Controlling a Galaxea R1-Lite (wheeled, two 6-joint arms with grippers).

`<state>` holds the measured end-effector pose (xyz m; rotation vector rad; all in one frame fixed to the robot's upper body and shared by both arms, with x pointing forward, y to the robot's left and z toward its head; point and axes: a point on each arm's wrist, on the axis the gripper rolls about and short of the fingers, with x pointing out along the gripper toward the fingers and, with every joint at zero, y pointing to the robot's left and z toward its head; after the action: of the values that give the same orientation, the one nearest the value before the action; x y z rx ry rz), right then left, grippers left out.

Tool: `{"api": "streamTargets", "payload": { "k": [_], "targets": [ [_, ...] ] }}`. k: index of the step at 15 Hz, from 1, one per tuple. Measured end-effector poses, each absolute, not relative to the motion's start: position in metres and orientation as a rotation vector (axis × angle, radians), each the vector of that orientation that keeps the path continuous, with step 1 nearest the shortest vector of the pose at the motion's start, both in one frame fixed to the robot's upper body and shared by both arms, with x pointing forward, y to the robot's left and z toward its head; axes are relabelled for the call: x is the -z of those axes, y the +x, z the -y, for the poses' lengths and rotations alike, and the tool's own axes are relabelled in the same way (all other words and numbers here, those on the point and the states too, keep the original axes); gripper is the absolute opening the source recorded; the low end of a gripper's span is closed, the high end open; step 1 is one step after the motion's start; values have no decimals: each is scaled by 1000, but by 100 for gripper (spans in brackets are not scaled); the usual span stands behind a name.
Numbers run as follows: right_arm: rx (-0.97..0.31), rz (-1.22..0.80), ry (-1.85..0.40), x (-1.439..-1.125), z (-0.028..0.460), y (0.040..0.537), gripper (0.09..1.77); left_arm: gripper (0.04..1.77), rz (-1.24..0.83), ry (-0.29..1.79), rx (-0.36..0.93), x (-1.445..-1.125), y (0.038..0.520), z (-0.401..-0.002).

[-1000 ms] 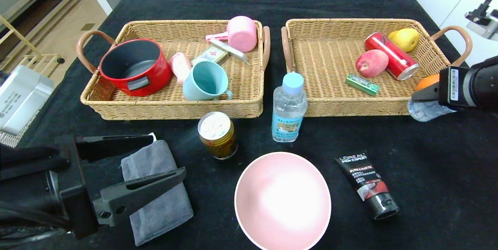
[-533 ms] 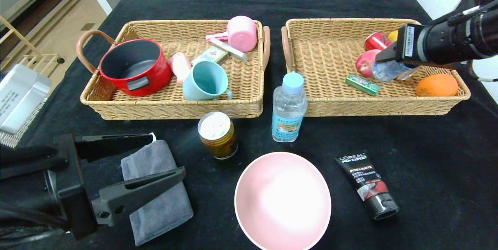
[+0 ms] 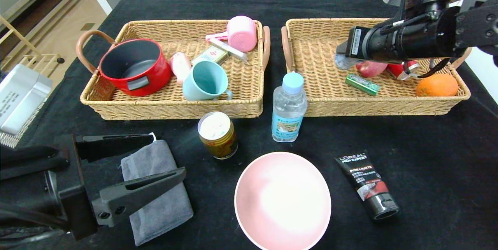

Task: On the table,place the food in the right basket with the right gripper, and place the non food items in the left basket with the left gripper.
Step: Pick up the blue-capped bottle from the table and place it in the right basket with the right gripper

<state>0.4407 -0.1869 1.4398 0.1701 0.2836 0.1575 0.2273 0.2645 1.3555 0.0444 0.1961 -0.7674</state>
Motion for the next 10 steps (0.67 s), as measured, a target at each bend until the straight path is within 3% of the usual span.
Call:
{"api": "streamTargets", "payload": {
  "k": [7,10],
  "targets": [
    [-155,-296,166,-1421,179,459,92,172,-186,44,768,-1357,226,-265],
    [-155,-298,166,-1421,179,460,114,172,-185,44,768,-1358,226,-265]
  ]
}}
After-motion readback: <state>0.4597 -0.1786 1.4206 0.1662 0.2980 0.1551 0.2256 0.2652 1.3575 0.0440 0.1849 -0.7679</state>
